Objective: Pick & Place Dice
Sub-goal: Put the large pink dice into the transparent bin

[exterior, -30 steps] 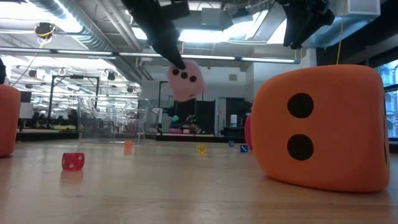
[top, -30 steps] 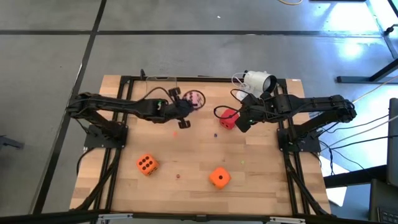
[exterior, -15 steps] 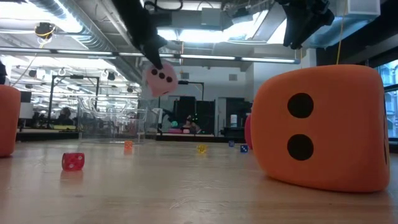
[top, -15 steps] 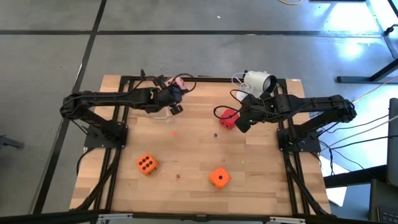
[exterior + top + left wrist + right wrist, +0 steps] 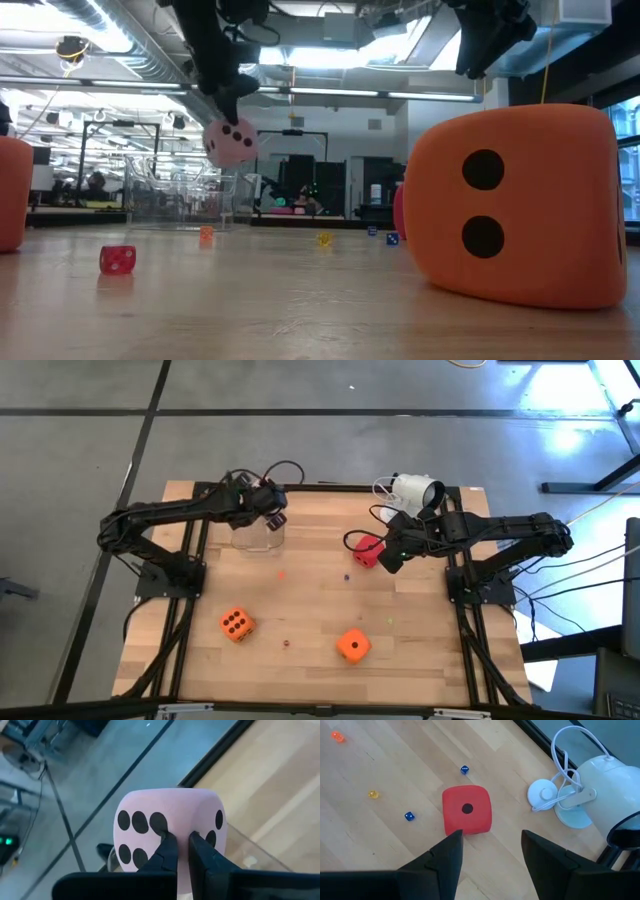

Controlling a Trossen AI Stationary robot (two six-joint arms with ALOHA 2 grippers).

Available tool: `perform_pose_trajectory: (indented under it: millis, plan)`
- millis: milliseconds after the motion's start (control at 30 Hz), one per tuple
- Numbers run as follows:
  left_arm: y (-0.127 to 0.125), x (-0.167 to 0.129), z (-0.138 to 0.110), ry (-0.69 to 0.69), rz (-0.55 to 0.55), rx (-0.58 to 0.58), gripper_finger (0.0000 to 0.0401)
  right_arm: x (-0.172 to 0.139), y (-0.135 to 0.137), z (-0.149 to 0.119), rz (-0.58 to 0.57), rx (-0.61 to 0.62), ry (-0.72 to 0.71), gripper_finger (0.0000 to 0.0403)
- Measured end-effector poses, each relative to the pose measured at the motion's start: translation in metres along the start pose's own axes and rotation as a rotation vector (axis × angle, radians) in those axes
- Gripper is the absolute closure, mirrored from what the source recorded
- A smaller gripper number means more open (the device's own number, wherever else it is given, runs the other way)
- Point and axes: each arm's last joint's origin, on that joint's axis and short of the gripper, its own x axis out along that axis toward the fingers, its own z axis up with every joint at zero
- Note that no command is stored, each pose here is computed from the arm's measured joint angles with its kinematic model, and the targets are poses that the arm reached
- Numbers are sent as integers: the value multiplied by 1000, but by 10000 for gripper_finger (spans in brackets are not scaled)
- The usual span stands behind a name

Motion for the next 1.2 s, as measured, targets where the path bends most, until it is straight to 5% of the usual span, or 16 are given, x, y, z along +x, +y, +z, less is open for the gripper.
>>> perform_pose_trajectory:
  millis: [400, 900, 1200]
  plan:
    - [25, 25, 0, 86, 5, -268, 401, 0, 0, 0, 0, -7, -1, 202]
    - [-2, 68, -7, 223, 46, -218, 401, 0, 1, 1, 5, -11, -7, 202]
    - [5, 77, -15, 292, 143, -253, 400, 0, 1, 0, 21, -11, 7, 202]
